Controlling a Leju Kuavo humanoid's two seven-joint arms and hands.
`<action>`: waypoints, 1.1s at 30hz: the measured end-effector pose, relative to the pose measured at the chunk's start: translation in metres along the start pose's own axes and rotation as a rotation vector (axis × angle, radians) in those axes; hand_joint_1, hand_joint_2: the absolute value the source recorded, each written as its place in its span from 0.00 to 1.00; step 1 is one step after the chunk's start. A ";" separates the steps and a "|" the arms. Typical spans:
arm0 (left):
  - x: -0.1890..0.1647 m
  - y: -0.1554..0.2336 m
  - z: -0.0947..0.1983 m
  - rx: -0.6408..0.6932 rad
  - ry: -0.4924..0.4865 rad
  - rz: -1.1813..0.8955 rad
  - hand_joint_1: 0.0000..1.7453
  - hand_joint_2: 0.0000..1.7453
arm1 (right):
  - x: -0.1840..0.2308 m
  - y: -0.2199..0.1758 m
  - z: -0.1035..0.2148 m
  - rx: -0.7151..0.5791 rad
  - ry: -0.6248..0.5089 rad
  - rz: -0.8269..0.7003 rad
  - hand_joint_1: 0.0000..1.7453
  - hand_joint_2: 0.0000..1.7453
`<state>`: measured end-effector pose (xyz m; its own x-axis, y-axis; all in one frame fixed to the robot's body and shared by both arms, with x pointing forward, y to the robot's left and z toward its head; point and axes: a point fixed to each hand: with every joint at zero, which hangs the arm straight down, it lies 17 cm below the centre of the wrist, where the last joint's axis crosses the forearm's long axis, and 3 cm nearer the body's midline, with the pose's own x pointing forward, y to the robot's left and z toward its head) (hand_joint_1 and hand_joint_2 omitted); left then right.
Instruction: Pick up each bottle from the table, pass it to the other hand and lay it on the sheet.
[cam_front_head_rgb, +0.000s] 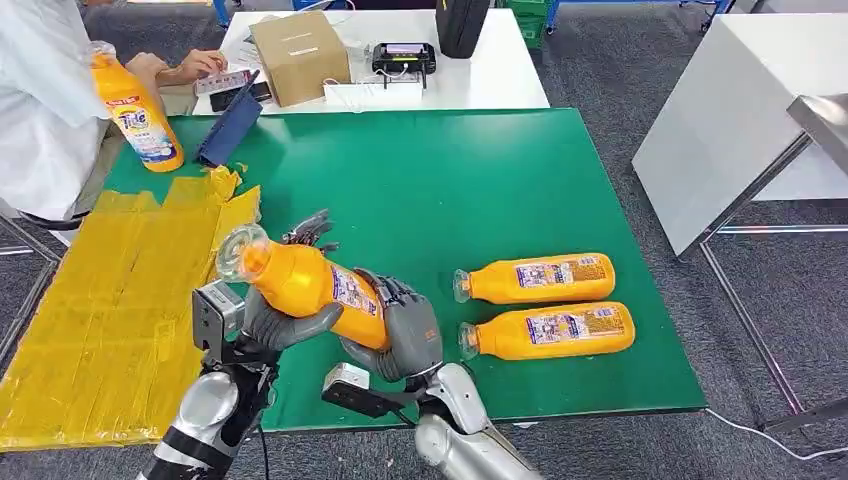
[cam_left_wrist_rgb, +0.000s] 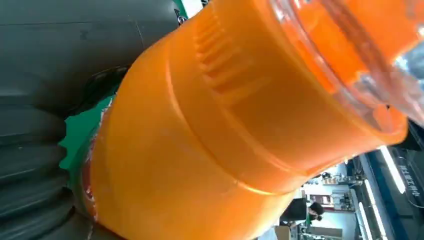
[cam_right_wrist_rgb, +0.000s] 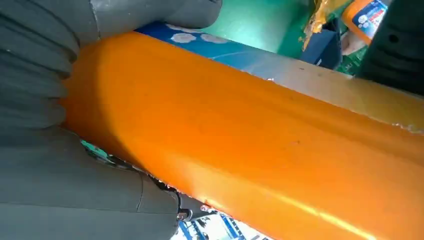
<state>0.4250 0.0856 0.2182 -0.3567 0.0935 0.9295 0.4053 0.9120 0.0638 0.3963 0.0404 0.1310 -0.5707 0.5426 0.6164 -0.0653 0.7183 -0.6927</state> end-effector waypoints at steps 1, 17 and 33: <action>-0.001 0.001 0.000 0.002 0.003 0.000 1.00 1.00 | 0.000 0.000 0.000 -0.001 0.001 0.002 1.00 1.00; -0.003 0.016 -0.002 0.082 -0.007 -0.123 1.00 1.00 | -0.004 0.002 0.007 -0.011 0.031 -0.098 0.00 1.00; 0.064 0.100 -0.016 0.451 -0.139 -1.315 1.00 1.00 | -0.018 -0.113 0.046 -0.338 0.105 -0.511 0.00 0.00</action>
<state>0.4564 0.1765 0.2897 -0.3500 -0.9067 0.2356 -0.5808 0.4073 0.7048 0.3767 -0.0707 0.1807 -0.4507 0.1211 0.8844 -0.0362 0.9875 -0.1536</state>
